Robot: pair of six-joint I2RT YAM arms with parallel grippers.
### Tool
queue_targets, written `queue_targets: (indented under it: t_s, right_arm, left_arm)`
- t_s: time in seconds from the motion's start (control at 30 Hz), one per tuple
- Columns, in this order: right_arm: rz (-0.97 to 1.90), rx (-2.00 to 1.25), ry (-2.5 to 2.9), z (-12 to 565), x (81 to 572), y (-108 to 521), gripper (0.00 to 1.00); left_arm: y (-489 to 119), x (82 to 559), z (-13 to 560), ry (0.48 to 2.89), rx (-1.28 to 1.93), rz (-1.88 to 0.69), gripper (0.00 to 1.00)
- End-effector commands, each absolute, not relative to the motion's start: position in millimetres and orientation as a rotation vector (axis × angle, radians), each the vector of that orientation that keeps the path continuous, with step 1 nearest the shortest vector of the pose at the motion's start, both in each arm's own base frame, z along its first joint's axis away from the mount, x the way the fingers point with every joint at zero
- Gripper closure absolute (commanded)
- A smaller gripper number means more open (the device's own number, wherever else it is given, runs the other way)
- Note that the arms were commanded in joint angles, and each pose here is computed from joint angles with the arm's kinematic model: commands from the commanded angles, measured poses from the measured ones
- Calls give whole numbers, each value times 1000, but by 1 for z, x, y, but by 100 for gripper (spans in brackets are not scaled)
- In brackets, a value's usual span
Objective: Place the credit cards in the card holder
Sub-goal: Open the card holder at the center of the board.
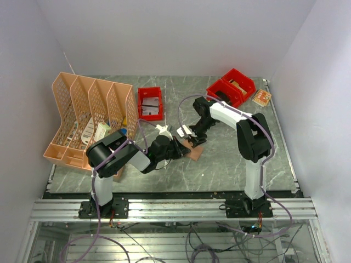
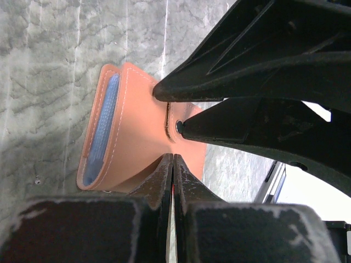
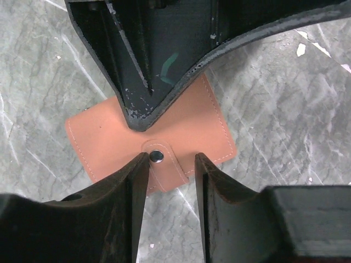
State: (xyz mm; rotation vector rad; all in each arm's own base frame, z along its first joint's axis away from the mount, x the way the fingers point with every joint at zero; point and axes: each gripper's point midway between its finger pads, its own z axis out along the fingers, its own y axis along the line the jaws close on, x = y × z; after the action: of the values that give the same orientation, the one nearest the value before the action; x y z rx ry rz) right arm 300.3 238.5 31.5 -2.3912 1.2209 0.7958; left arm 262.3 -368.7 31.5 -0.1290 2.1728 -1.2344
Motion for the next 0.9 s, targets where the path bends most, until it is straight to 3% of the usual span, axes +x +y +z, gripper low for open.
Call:
queue_targets:
  t_s: [0.0, 0.47, 0.87]
  right_arm:
    - [830, -2560, 1291, -12, 285, 215, 64]
    - [789, -2568, 1213, -2, 271, 220, 100]
    - [851, -2303, 1100, 48, 280, 230, 100]
  left_arm:
    - [-335, 234, -42, 2435, -79, -1001, 93]
    - [-324, 233, -56, 2471, -101, -959, 93]
    - [-311, 233, -64, 2514, -129, -881, 93]
